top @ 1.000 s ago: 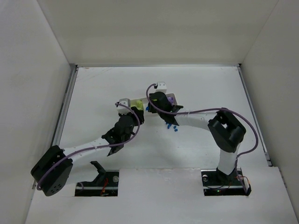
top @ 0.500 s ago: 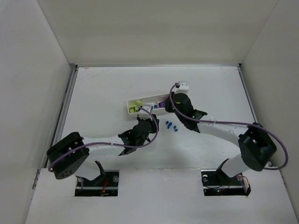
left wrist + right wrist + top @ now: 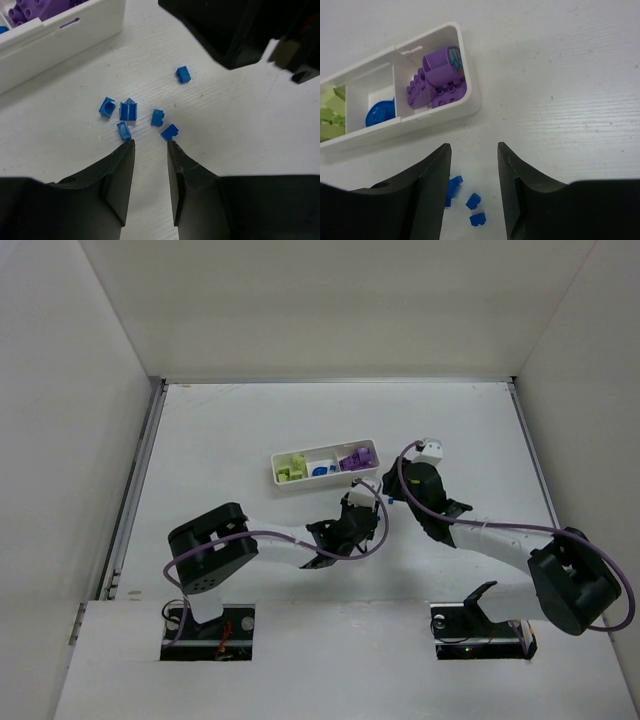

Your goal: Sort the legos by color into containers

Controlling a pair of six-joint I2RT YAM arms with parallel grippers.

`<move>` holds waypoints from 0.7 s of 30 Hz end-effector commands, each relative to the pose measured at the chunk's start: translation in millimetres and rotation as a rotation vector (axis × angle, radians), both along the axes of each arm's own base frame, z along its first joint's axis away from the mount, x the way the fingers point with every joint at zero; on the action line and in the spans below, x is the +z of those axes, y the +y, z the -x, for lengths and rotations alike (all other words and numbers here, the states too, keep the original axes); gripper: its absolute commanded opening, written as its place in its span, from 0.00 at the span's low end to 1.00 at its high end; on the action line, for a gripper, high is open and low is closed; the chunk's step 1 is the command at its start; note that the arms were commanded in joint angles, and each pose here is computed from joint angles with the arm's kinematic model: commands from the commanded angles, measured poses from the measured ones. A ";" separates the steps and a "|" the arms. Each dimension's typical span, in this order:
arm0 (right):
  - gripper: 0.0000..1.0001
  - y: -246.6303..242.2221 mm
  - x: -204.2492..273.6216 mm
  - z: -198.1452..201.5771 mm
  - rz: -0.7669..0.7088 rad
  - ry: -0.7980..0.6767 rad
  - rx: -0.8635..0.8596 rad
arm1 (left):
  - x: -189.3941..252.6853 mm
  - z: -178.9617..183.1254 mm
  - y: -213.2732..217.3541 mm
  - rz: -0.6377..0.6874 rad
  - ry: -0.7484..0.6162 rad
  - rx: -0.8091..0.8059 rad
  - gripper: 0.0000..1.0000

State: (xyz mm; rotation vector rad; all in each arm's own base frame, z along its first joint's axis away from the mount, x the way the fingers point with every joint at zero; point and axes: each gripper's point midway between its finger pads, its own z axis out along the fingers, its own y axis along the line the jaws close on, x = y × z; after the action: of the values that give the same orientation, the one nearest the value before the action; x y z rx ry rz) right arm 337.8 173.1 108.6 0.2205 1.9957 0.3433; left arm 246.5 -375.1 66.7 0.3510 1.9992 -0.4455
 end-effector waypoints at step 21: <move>0.48 1.9 33.6 -8.3 -0.165 -0.096 -0.014 | -21.9 -35.4 2.1 -0.058 -0.005 0.208 0.27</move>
State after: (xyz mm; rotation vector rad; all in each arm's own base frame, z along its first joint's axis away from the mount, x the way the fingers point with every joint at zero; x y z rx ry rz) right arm 338.9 172.4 121.0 0.2921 1.9480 0.4433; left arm 267.7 -369.2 29.0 0.2566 2.0561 -0.2496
